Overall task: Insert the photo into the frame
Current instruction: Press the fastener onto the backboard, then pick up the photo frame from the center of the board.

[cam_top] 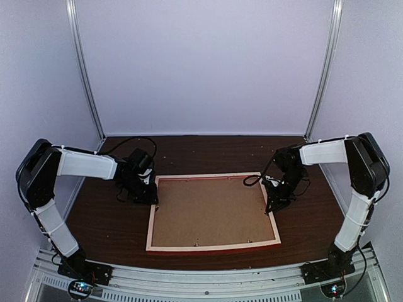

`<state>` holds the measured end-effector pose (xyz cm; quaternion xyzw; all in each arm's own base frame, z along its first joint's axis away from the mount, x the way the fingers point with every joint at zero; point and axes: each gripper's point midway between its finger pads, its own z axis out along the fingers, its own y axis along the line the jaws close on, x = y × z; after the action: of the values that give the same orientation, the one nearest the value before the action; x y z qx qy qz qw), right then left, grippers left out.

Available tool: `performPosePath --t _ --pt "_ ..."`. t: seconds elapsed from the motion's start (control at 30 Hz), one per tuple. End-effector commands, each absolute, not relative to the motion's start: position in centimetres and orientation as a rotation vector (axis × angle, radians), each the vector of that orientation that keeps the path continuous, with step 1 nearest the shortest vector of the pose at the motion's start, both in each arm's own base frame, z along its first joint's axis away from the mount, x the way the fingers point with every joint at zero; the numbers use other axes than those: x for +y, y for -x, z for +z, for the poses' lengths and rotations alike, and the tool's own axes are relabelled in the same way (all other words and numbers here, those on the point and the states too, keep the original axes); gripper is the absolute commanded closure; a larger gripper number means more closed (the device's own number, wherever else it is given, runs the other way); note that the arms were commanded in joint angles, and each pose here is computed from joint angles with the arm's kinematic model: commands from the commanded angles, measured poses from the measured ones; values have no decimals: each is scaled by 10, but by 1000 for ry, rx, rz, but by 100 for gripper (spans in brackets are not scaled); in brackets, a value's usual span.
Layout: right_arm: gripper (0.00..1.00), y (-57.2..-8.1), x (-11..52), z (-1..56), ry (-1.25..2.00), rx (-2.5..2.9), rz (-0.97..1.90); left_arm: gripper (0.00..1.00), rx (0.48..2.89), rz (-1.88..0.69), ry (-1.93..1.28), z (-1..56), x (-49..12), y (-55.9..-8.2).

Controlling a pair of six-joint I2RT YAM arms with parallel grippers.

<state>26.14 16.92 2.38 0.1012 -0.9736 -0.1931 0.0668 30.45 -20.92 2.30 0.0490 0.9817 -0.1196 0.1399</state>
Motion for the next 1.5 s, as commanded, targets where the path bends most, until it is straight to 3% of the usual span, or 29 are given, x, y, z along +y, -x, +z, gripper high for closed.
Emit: performPosePath --t 0.0,0.33,0.4,0.53,0.7,0.97,1.2,1.47 --pt "81 -285 177 13 -320 -2986 -602 53 2846 -310 -168 25 -205 -298" --pt "86 -359 200 14 -259 -3103 -650 27 2770 -193 -213 52 -196 -323" --pt "80 -372 203 16 -255 -3127 -649 19 2751 -158 -220 62 -192 -327" --pt "60 -374 198 28 -286 -3177 -617 3 2689 -196 -269 84 -195 -327" --pt "46 -351 185 42 -319 -3233 -602 2 2621 -316 -295 105 -206 -324" --pt "41 -307 182 44 -376 -3240 -583 2 2564 -435 -344 119 -219 -306" --pt "47 -296 185 36 -403 -3233 -548 2 2520 -529 -460 124 -251 -292" --pt "63 -297 194 21 -449 -3210 -463 2 2456 -613 -655 117 -297 -279"
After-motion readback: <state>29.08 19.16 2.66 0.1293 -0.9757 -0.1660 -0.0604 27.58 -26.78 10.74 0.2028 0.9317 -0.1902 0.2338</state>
